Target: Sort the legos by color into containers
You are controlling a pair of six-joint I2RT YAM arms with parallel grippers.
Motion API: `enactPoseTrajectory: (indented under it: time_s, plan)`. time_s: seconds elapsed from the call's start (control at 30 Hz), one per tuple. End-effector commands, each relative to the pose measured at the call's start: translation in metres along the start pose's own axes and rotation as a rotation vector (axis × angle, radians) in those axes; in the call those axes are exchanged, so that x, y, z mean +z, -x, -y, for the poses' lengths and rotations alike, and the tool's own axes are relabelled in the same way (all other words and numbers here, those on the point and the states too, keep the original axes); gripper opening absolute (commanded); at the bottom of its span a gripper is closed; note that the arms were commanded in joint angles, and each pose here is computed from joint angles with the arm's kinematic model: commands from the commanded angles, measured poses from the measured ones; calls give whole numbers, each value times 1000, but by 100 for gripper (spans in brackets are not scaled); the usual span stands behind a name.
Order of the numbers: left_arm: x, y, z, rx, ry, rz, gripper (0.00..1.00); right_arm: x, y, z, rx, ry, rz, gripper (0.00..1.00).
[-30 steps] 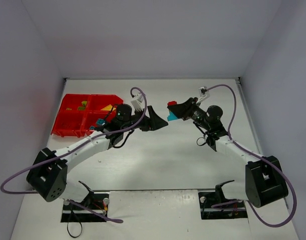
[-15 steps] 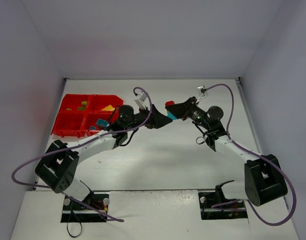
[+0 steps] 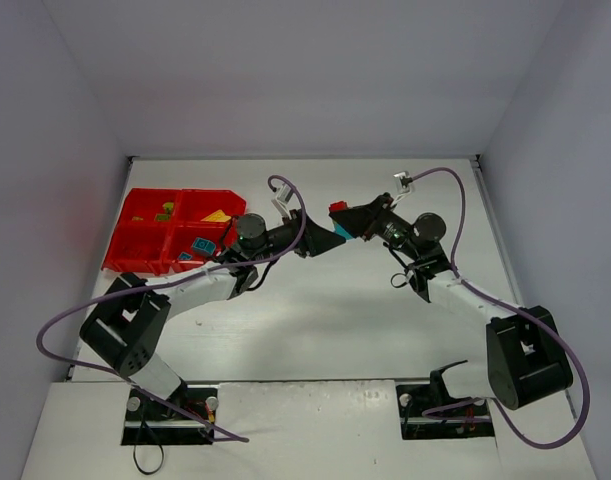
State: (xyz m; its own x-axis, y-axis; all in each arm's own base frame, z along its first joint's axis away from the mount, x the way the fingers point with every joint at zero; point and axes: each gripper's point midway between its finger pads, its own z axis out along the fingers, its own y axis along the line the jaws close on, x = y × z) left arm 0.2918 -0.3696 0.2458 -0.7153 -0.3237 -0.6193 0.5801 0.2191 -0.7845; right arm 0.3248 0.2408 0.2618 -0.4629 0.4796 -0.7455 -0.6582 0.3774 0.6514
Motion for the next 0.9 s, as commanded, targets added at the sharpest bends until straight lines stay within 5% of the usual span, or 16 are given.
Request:
enactPoseTrajectory:
  time_s: [0.0,0.23,0.47,0.87]
  plan:
    - [2,25,40,68,-152,80,35,3,14,-34,-67,133,43,2]
    - [-2,23,41,68,-166,89,6,4,12,-30,-75,117,27,8]
    - [-17,15,31,114,-109,44,2,5,7,-18,-134,45,-37,23]
    - [-48,16,14,275,69,-114,2,4,-2,-14,-255,37,-163,25]
